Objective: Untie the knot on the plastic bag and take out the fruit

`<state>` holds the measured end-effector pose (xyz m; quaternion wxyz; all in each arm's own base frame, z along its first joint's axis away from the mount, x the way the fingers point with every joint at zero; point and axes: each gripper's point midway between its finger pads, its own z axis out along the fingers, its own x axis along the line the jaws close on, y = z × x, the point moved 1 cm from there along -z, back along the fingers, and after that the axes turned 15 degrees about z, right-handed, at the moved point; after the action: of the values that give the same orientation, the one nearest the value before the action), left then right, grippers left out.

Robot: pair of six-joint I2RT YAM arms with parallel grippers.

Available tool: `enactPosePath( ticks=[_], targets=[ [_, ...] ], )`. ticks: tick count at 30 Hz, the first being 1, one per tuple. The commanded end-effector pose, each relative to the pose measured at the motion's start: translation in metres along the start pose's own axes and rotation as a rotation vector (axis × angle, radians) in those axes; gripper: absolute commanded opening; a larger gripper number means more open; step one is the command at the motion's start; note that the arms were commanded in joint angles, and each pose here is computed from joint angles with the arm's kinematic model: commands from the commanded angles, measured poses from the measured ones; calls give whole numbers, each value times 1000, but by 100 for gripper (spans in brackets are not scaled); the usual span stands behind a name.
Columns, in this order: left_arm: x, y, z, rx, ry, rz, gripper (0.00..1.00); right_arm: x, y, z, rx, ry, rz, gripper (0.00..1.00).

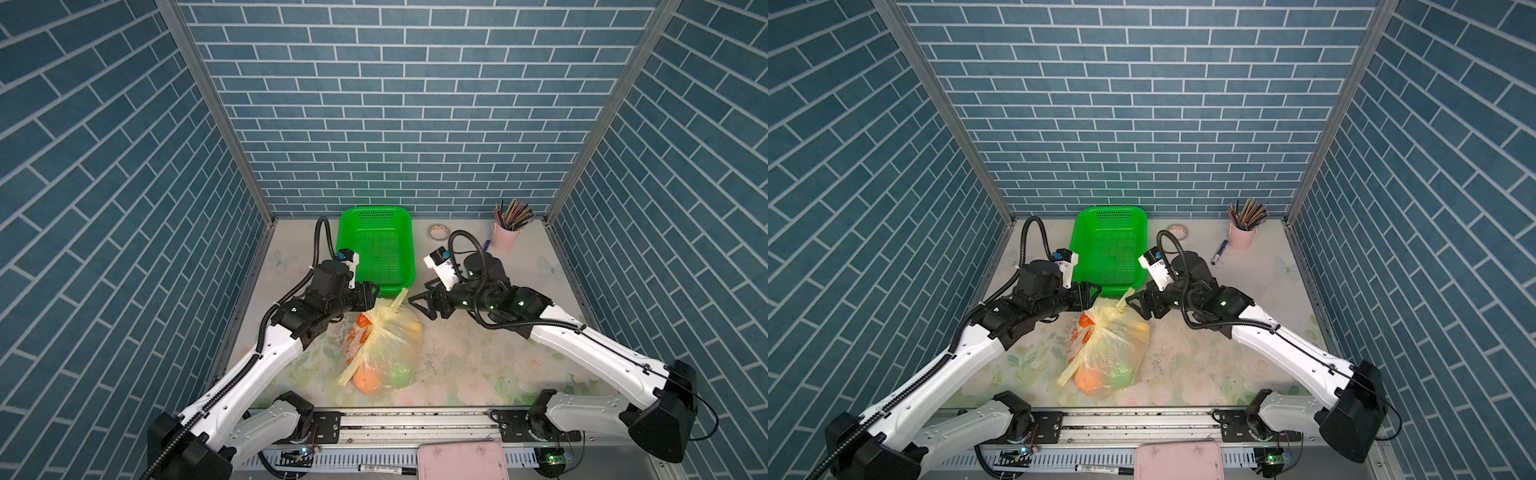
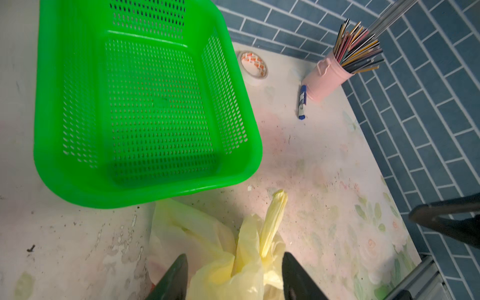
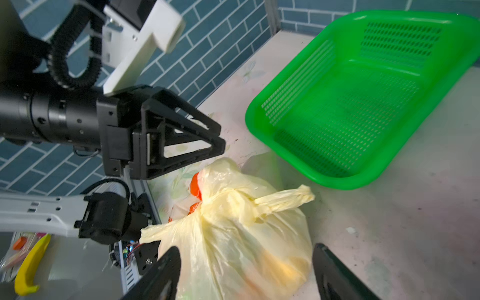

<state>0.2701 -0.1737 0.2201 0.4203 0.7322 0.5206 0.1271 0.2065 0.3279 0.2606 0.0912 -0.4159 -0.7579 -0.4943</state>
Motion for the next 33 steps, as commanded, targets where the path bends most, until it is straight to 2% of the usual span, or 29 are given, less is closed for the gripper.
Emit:
enactPosePath(
  ticks=[1,5,8,12,19,23,27,30,33],
  targets=[
    [-3,-32,5,112,-31,-28,57,9,-14,15,66,0,-40,80],
    [-12,-42,9,133,-100,-33,51,11,-32,37,127,-1,-23,80],
    [-14,-49,13,145,-118,-47,43,12,-44,53,160,2,-13,75],
    [-11,-56,16,163,-108,-47,35,19,-55,70,184,51,6,67],
    [-6,-64,18,191,-81,-29,23,22,-72,94,245,78,30,65],
    [-6,-64,19,190,-81,-28,16,22,-79,103,286,88,36,50],
    [-2,-62,20,188,-57,-28,7,20,-83,109,316,76,34,24],
    [3,-61,20,186,-22,-32,3,19,-84,110,314,75,34,8],
    [7,-58,19,173,2,-31,0,20,-84,108,309,82,31,2]
  ],
)
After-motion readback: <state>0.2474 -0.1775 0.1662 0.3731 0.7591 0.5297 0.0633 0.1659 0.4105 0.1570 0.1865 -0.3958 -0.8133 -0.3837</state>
